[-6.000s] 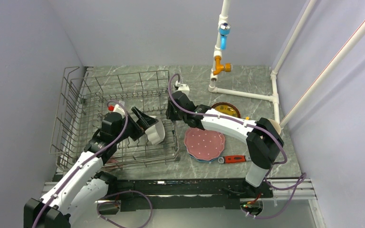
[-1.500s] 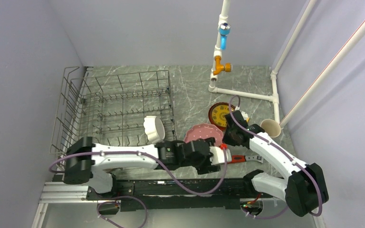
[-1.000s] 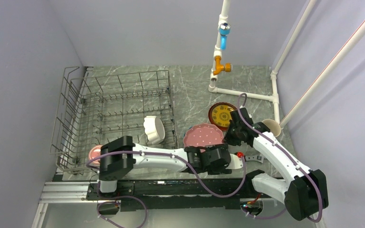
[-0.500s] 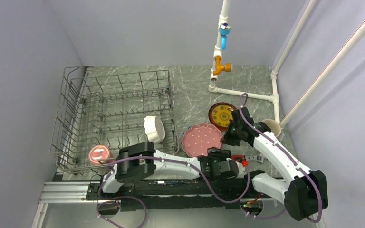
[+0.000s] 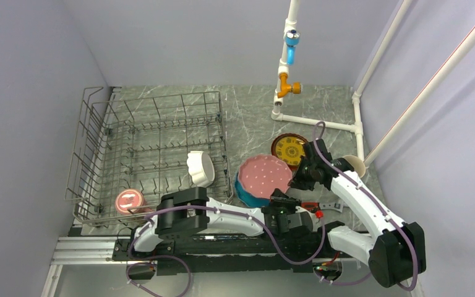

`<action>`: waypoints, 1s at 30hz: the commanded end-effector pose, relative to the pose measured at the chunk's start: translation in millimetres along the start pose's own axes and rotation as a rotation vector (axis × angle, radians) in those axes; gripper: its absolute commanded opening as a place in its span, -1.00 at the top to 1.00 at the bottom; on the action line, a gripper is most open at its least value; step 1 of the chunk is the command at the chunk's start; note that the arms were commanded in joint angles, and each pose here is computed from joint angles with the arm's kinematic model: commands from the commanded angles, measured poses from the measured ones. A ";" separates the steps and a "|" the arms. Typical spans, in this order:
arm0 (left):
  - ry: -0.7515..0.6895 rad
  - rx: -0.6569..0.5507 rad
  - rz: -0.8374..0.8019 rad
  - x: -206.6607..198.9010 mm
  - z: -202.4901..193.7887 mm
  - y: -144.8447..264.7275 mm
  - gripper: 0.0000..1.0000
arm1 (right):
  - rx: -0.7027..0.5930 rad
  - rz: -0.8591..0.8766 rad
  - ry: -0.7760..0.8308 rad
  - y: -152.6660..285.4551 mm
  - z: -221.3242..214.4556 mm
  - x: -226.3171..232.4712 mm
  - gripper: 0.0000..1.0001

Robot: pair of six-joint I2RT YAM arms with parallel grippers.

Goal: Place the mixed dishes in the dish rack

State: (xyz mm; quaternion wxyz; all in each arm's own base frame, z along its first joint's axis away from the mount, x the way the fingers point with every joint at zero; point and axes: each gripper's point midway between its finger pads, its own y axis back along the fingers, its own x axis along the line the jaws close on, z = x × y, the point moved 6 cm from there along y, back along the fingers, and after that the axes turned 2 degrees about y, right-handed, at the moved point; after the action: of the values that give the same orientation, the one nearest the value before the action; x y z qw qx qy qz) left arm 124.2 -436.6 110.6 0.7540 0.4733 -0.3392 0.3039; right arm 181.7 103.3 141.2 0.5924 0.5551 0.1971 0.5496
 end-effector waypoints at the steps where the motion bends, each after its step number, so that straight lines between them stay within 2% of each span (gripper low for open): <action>1: -0.006 -0.033 0.045 8.0 15.4 -1.7 0.78 | -0.040 0.138 -0.012 20.5 13.4 26.7 1.00; 3: 0.010 -0.042 0.044 12.4 17.6 1.0 0.95 | -0.053 0.168 0.014 22.2 15.2 29.3 1.00; 5: 0.045 -0.070 0.037 19.6 21.9 7.3 1.00 | -0.083 0.232 0.077 27.4 18.7 35.3 0.99; 11: 0.178 -0.163 -0.005 54.6 39.5 35.0 1.00 | -0.329 0.235 0.204 71.0 48.0 40.0 -0.25; 14: 0.253 -0.193 -0.020 72.0 45.8 48.8 1.00 | -0.473 0.221 0.236 103.6 64.6 42.5 -0.56; 18: 0.340 -0.244 -0.020 97.9 52.0 70.3 1.00 | -0.621 0.183 0.244 137.4 79.8 40.1 -0.66; 21: 0.415 -0.293 -0.035 119.6 54.0 87.2 1.00 | -0.681 0.149 0.237 147.5 84.5 34.7 -0.69; 30: 0.754 -0.494 -0.241 191.0 37.7 137.8 1.00 | -0.698 0.136 0.216 146.5 82.7 29.7 -0.71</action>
State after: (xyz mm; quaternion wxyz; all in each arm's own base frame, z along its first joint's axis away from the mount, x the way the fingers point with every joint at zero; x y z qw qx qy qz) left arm 113.4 -414.8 259.7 0.9078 0.3031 -0.1125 0.2672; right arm 197.1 64.8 303.2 0.6716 0.2856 0.0266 0.6831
